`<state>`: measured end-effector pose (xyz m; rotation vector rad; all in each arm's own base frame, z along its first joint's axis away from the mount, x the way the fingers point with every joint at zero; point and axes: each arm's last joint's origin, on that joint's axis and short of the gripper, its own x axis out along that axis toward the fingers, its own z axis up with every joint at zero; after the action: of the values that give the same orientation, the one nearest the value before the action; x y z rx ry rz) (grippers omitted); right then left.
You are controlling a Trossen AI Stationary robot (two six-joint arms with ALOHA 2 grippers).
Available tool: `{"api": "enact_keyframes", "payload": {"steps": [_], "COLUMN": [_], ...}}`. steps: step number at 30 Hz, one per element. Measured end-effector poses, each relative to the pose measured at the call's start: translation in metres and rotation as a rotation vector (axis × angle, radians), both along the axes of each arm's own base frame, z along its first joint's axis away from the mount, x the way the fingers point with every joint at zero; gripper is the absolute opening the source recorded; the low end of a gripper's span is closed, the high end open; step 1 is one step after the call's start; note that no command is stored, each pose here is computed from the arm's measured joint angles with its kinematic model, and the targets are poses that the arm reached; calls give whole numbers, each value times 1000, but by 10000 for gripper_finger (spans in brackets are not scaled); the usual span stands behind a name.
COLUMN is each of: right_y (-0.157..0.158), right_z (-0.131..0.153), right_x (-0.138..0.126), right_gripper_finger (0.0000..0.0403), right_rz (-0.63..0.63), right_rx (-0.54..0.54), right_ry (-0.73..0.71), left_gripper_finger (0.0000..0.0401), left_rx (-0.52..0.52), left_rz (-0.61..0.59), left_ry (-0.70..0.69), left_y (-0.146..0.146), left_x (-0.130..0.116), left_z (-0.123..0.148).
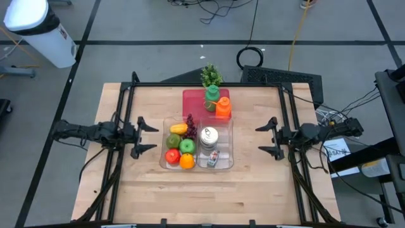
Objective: Pick & Place Food Item
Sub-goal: Return to Home Position
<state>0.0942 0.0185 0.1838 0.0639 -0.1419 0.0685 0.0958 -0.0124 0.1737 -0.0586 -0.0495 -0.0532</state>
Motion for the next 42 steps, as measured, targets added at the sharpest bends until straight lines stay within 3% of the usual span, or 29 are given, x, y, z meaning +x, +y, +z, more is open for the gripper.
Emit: {"api": "enact_keyframes", "payload": {"steps": [3, 14, 42], "right_y": [0, 0, 0], "right_z": [5, -11, -10], "right_x": [-1, 2, 2], "right_gripper_finger": [364, 364, 364], "right_rz": [2, -4, -4], "right_rx": [16, -68, -66], "right_ry": [-64, 84, 77], "left_gripper_finger": [338, 337, 338], "left_rx": [18, 19, 17], "left_rz": [5, 24, 24], "left_ry": [-6, -6, -17], "left_y": [0, 1, 1], "left_x": [0, 0, 0], "left_z": [-1, -1, 0]}}
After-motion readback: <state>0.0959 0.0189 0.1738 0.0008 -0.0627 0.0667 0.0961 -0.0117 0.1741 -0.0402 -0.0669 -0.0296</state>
